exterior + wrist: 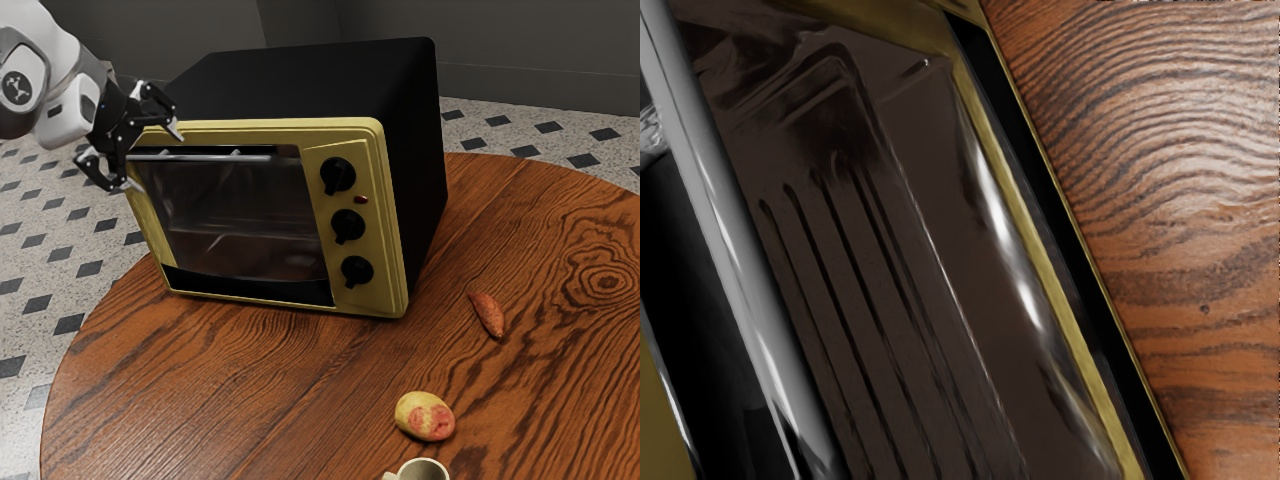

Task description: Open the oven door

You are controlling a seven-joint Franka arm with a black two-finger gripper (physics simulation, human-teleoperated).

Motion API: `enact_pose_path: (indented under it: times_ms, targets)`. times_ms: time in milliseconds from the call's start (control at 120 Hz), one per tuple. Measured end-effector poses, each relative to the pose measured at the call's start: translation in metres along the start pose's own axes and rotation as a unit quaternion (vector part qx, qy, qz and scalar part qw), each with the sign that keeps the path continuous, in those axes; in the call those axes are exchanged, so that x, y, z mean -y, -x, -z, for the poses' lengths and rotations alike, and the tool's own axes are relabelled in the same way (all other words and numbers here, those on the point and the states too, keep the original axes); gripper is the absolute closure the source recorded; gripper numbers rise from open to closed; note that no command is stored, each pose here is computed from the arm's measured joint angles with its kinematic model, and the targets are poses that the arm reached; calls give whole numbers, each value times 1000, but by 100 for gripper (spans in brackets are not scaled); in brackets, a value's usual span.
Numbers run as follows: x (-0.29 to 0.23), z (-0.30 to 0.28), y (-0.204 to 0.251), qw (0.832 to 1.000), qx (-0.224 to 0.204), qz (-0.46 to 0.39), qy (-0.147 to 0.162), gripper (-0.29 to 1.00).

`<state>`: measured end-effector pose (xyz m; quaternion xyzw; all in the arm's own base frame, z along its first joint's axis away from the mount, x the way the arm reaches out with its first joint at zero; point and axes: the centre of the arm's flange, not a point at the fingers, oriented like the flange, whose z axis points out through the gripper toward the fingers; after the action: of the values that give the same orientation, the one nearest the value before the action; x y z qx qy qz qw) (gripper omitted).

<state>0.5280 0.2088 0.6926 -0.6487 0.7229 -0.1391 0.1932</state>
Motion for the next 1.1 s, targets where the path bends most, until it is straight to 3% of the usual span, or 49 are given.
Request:
enact_pose_path:
  times_ms: [450,558,650,733,900,1000,1100]
  targets:
    - [-6,-11,-2,1000,-14,5,28,-1]
    - [-4,-16,-2,999,-16,10,27,-8]
    - [-4,-21,-2,999,-18,13,29,-23]
    - [-4,-27,-2,999,-20,16,33,-10]
    - [-27,-24,-7,998,-42,22,36,-4]
    - [-71,-10,-10,997,-63,30,21,4]
    - [-148,11,-24,998,-65,20,-11,9]
